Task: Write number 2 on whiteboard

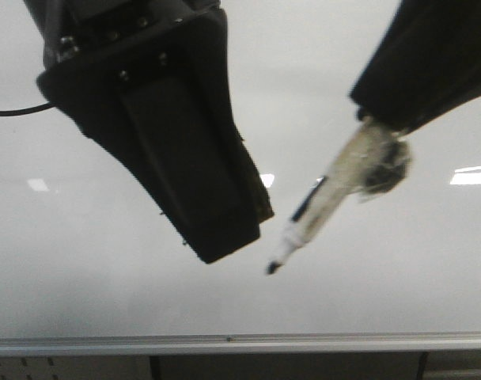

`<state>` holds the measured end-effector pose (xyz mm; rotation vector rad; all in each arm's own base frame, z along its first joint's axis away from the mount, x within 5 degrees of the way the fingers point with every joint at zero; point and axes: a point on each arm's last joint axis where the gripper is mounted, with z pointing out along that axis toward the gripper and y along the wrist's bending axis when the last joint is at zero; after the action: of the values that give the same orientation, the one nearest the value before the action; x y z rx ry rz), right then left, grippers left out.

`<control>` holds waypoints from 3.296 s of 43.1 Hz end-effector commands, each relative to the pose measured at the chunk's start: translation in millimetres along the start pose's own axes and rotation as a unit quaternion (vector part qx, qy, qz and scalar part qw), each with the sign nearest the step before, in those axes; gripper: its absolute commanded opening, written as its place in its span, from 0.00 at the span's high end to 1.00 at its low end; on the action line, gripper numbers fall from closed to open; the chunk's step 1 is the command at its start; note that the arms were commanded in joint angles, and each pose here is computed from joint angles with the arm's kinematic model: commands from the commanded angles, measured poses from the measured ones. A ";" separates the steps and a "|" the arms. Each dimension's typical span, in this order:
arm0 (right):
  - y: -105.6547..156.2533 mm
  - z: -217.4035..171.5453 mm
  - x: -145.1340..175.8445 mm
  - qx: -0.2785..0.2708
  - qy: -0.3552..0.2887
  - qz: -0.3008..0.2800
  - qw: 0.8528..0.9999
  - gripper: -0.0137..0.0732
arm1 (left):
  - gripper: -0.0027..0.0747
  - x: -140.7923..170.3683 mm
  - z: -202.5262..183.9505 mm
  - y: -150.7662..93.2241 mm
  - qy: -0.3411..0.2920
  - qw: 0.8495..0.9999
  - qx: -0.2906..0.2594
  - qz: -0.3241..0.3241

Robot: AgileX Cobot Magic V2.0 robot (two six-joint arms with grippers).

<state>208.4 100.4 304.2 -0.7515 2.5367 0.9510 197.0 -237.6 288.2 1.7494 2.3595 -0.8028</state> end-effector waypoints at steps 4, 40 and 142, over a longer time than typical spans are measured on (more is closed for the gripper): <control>5.9 -65.0 6.0 0.176 -0.138 -0.026 0.974 0.94 | 0.30 -5.6 -16.9 -15.7 -0.029 0.999 0.014 0.011; 53.0 -138.7 19.0 0.318 -0.399 -0.124 0.851 0.94 | 0.99 -5.5 -16.9 -15.7 -0.029 0.999 0.015 0.011; -65.6 -129.0 -101.7 0.406 -0.409 -0.067 0.814 0.94 | 0.99 -7.5 -17.0 -14.1 -0.039 0.999 0.006 0.010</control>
<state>321.4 21.3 382.1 -0.2189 1.9088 0.0788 197.3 -237.7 288.2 1.7459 2.3576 -0.8014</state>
